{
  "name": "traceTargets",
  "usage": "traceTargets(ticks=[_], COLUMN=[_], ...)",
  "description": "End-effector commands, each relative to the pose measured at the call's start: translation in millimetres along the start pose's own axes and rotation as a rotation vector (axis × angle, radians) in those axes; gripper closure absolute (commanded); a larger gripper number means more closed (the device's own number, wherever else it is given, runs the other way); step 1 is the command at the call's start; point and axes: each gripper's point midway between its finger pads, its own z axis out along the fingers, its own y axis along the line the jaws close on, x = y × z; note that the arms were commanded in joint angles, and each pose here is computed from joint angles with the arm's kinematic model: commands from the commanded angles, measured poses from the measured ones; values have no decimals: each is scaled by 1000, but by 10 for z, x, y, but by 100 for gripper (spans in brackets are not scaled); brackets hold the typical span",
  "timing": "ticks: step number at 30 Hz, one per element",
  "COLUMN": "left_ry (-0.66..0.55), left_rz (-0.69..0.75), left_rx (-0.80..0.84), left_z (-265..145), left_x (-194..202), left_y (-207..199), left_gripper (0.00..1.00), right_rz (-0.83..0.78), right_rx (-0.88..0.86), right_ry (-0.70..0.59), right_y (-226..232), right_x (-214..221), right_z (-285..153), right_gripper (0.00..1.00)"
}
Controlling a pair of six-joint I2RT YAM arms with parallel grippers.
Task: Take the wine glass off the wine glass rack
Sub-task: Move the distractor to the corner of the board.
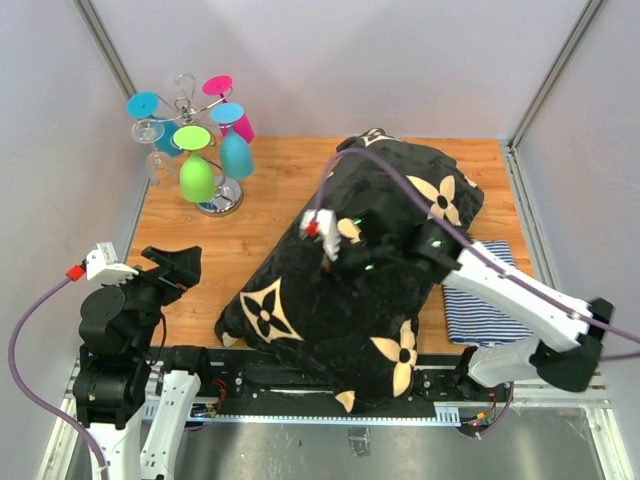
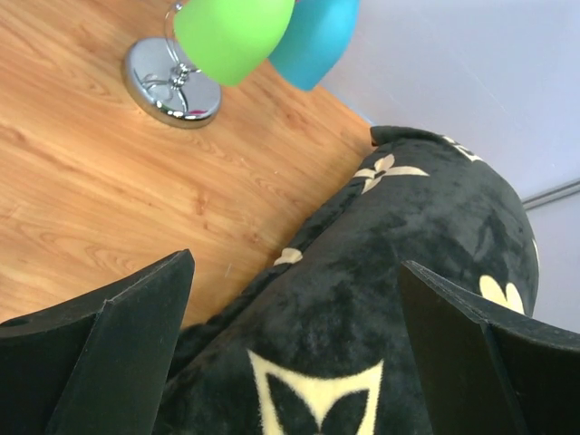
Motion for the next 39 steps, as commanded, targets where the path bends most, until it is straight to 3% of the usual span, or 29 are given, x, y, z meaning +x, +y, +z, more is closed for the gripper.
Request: traceTargets(ticks=[1,5,11,18,22,25,29,33,36,39], left_ry=[25,59,101,141,171,189,210,216,217,210], left_rz=[-41,-53,-59,-68,-91,-98,-94,-82,-78,-72], left_rx=[-37,-37,-46,-53,-36,-20,-22,-48,-58,-62], left_z=[-21,-7,18,58,117,159,191,201,205,210], left_x=[115,211,320,442,531,583,622,651,667,662], left_y=[103,124,157,198,179,158,161,222,253,267], left_gripper=[0,0,0,0,0,0,0,0,0,0], right_rz=[-145,-199,-50,253,397,465,401,306,237,188], right_rx=[-72,13,516,841,1040,1096,962,739,713,761], right_ry=[170,320,399,192,151,96,30,-106,-186,-214], right_y=[247,70,-1258,-2286,-2765,-3023,-3047,-2662,-2336,-2010], right_x=[231,453,651,711,874,811,355,-241,-502,-420], right_z=[450,840,931,319,-85,-186,-105,-141,-492,-914], right_gripper=[1,2,2,2,2,2,2,2,2,2])
